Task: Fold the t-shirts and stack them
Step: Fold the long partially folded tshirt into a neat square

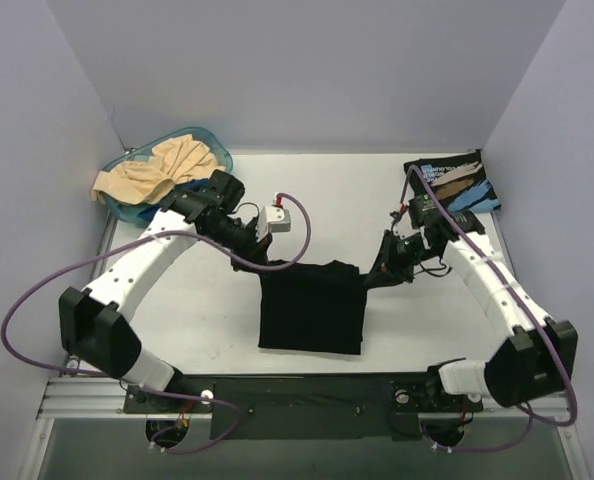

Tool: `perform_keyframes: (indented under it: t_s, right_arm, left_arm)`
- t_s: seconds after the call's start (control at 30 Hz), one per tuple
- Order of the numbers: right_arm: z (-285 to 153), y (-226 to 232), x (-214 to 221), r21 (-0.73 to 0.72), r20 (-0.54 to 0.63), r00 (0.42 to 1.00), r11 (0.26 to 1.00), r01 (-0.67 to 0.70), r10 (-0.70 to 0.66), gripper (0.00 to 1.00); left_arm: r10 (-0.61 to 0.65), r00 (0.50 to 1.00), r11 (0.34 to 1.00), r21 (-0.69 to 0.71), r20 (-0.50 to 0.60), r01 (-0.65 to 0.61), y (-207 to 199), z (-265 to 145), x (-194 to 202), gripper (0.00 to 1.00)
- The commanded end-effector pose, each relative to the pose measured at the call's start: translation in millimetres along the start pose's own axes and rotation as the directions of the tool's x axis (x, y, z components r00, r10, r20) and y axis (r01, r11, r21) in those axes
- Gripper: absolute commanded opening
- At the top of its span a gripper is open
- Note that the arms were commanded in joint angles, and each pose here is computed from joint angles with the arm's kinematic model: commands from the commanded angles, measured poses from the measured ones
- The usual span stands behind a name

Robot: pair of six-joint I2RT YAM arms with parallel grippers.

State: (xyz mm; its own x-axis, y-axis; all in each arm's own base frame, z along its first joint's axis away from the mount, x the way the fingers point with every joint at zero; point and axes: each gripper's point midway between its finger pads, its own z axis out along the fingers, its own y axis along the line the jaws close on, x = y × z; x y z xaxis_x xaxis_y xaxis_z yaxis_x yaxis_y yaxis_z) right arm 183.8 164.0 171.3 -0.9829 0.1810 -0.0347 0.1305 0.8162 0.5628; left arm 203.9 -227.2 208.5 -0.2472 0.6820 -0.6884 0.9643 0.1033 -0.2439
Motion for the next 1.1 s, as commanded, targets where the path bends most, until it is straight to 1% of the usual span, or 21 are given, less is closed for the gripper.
perform_keyframes:
  t_s: [0.0,0.07,0.1,0.13,0.2,0.23,0.37,0.47,0.57,0.63,0.7,0.73,0.77,0.8,0.83,0.87,0.9,0.93,0.97,1.03,1.07]
  right_arm:
    - [19,-6,-42,-0.013,-0.011,1.0,1.0,0.016,-0.016,0.0]
    - [33,-10,-56,-0.021,-0.043,0.999,1.0,-0.013,0.012,0.0]
    - [39,-12,-64,-0.019,-0.063,0.998,0.999,-0.031,0.029,0.0]
    - [41,-12,-70,-0.025,-0.059,0.998,0.999,-0.035,0.033,0.0]
    - [51,-18,-84,-0.022,-0.079,0.995,0.998,-0.065,0.063,0.0]
    - [49,-17,-93,-0.03,-0.065,0.995,0.997,-0.075,0.073,0.0]
    - [49,-15,-106,-0.037,-0.055,0.995,0.996,-0.083,0.081,0.0]
    - [58,-28,-115,-0.006,-0.062,0.991,0.993,-0.116,0.116,0.0]
    - [68,-44,-127,0.035,-0.04,0.988,0.988,-0.15,0.151,0.0]
    - [75,-54,-135,0.072,-0.02,0.987,0.984,-0.161,0.162,0.02]
    - [81,-64,-145,0.114,0.013,0.985,0.978,-0.173,0.173,0.07]
    - [86,-70,-151,0.132,0.029,0.984,0.975,-0.176,0.174,0.15]
    - [89,-72,-158,0.136,0.048,0.985,0.975,-0.174,0.168,0.23]
    - [93,-77,-164,0.156,0.062,0.984,0.973,-0.173,0.165,0.32]
    - [94,-81,-167,0.17,0.069,0.984,0.97,-0.172,0.163,0.36]
    - [92,-86,-170,0.198,0.088,0.984,0.965,-0.169,0.154,0.39]
    - [91,-88,-171,0.212,0.1,0.984,0.963,-0.164,0.145,0.41]
    - [84,-92,-166,0.239,0.124,0.984,0.958,-0.158,0.131,0.43]
    - [82,-92,-167,0.241,0.149,0.982,0.959,-0.147,0.113,0.45]
    - [70,-98,-146,0.262,0.195,0.978,0.956,-0.129,0.079,0.49]
    - [69,-95,-144,0.254,0.212,0.976,0.961,-0.113,0.059,0.49]
  left_arm:
    - [-0.115,0.991,0.99,-0.07,0.07,0.12,54,7,-17,0.0]
    - [-0.153,0.985,0.983,-0.088,0.084,0.16,77,13,-17,0.0]
    - [-0.147,0.984,0.982,-0.105,0.099,0.157,87,14,-19,0.0]
    - [-0.173,0.98,0.976,-0.12,0.097,0.184,99,15,-15,0.0]
    - [-0.178,0.977,0.97,-0.148,0.114,0.193,120,18,-14,0.0]
    - [-0.193,0.975,0.967,-0.148,0.108,0.207,127,22,-10,0.0]
    - [-0.193,0.976,0.965,-0.161,0.102,0.208,141,27,-8,0.0]
    - [-0.188,0.975,0.963,-0.172,0.115,0.206,152,35,-6,0.0]
    - [-0.22,0.968,0.955,-0.174,0.12,0.239,164,48,0,0.0]
    - [-0.238,0.962,0.95,-0.175,0.133,0.259,172,55,0,0.0]
    - [-0.259,0.954,0.943,-0.174,0.152,0.283,178,64,-1,0.0]
    - [-0.242,0.956,0.946,-0.18,0.166,0.271,182,69,-5,0.0]
    - [-0.259,0.952,0.943,-0.171,0.166,0.286,183,78,-3,0.12]
    - [-0.249,0.952,0.942,-0.184,0.18,0.281,189,82,-6,0.19]
    - [-0.286,0.942,0.929,-0.191,0.174,0.317,193,92,0,0.33]
    - [-0.294,0.937,0.921,-0.205,0.187,0.33,200,95,0,0.38]
    - [-0.339,0.922,0.898,-0.228,0.188,0.377,209,98,5,0.44]
    - [-0.361,0.913,0.884,-0.241,0.193,0.4,215,98,7,0.45]
    - [-0.4,0.894,0.855,-0.269,0.203,0.443,224,94,12,0.46]
    - [-0.427,0.873,0.825,-0.294,0.238,0.483,234,84,17,0.49]
    - [-0.424,0.867,0.816,-0.306,0.26,0.491,236,75,16,0.51]
